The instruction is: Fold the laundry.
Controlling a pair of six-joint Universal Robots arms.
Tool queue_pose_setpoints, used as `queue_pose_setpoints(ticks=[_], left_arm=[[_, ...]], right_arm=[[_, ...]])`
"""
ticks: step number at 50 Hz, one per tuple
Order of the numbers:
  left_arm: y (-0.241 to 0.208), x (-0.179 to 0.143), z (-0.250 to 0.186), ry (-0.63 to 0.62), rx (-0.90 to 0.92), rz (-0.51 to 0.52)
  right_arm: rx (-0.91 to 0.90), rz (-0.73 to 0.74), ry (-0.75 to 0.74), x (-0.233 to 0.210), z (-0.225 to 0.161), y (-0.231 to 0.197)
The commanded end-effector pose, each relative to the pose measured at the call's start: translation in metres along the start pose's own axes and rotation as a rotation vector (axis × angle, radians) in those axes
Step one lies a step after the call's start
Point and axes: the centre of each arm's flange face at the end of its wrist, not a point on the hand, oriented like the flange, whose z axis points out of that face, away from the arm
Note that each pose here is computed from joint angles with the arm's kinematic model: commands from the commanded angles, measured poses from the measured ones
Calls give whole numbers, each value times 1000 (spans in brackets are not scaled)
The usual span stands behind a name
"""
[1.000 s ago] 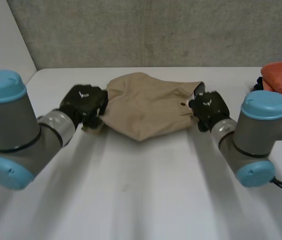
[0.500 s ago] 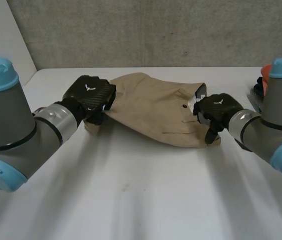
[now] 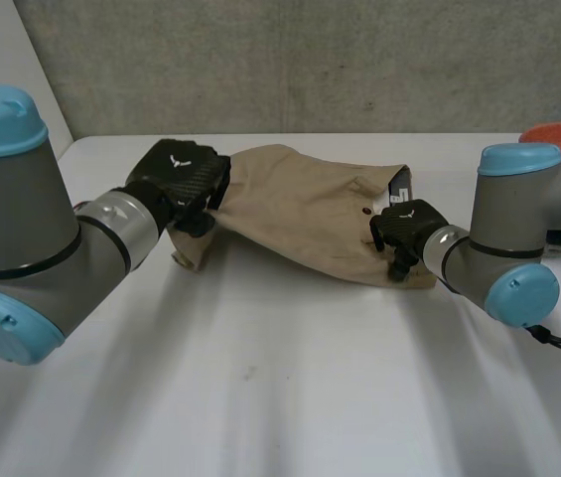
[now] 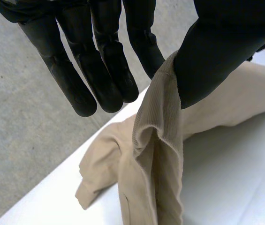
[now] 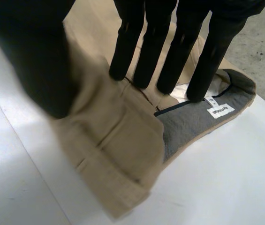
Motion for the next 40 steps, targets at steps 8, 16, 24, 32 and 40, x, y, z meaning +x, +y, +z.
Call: queue_pose_setpoints(ticks=[8, 16, 24, 32, 40], left_arm=[[30, 16, -30, 80, -150, 135], [58, 42, -92, 317, -454, 305], [71, 51, -102, 484, -585, 304], [44, 34, -20, 294, -339, 289], [3, 9, 67, -13, -28, 269]], right_arm=[[-206, -58, -80, 2, -68, -12], [-421, -325, -263, -21, -152, 10], [-408, -417, -349, -29, -171, 21], [-307, -270, -150, 7, -129, 5], [-29, -120, 122, 40, -71, -24]])
